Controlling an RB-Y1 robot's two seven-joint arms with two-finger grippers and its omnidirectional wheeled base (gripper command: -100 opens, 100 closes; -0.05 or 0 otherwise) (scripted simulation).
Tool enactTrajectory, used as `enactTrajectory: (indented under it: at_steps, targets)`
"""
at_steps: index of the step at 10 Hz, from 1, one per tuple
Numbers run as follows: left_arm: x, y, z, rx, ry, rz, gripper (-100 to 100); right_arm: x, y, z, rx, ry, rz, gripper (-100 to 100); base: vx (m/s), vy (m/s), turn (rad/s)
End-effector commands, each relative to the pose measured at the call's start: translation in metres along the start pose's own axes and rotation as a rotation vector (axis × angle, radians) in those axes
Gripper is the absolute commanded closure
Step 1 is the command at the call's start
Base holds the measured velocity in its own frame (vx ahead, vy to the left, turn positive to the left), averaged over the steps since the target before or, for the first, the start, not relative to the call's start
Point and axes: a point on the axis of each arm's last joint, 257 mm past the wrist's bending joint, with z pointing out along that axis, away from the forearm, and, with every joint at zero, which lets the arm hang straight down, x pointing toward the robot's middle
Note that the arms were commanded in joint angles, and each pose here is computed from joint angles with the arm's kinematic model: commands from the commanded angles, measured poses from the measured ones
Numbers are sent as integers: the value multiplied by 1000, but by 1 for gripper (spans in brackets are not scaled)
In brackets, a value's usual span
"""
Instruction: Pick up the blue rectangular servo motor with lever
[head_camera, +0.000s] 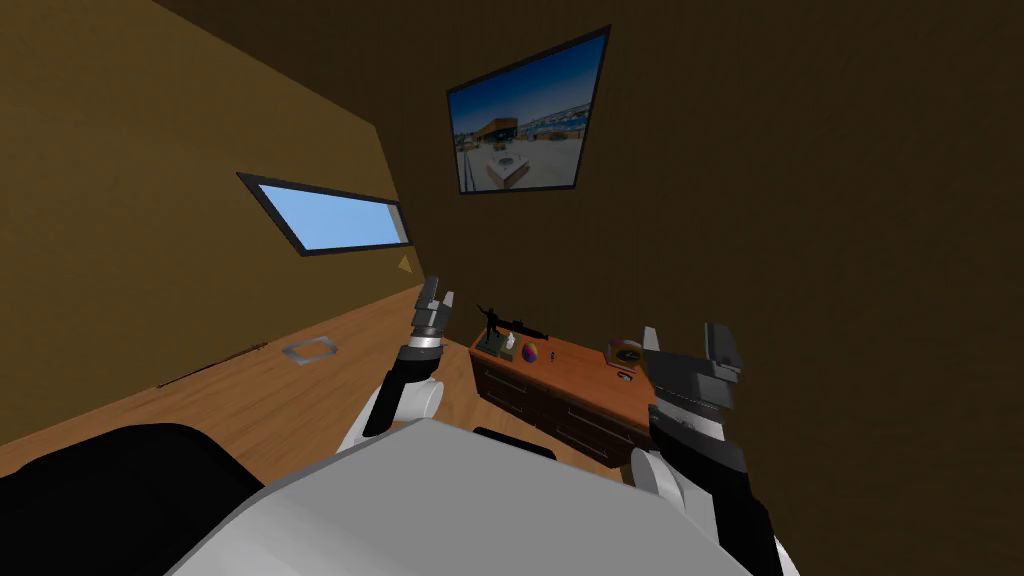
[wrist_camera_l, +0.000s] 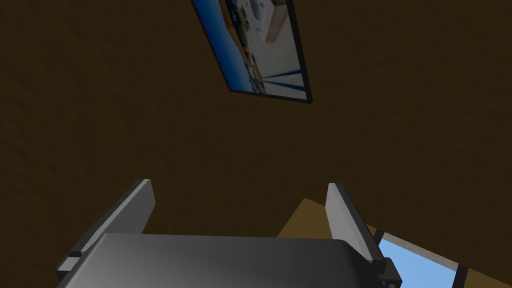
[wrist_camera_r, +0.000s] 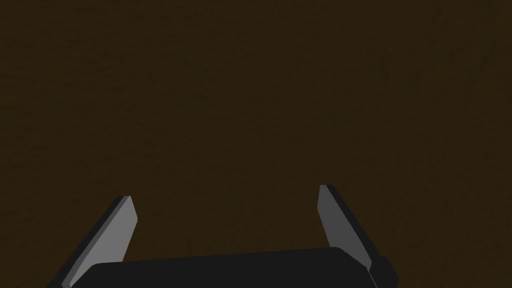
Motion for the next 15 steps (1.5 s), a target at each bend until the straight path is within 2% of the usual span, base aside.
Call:
enactTrajectory:
  at_steps: [1, 5, 9, 10, 11, 12, 14, 15]
  targets:
    - [0, 0, 0, 0, 0, 0, 0, 6, -14, -4, 38, 52, -49, -100, -4, 15, 137]
    - [0, 0, 0, 0, 0, 0, 0, 16, -63, -22, 156, 170, -200, -100, -5, 29, 194]
    - [0, 0, 0, 0, 0, 0, 0, 17, -129, -61, 313, 323, -415, -100, -1, 48, 300]
    - [0, 0, 0, 0, 0, 0, 0, 17, -132, -62, 318, 327, -421, -100, 0, 24, 64]
    - [0, 0, 0, 0, 0, 0, 0, 14, -150, -76, 362, 373, -485, -100, 1, 30, 196]
    - [0, 0, 0, 0, 0, 0, 0, 14, -150, -76, 362, 373, -485, -100, 1, 20, 117]
    - [0, 0, 0, 0, 0, 0, 0, 6, -184, -105, 442, 467, -608, -100, 3, 37, 306]
    - [0, 0, 0, 0, 0, 0, 0, 5, -188, -109, 451, 473, -617, -100, 9, 28, 118]
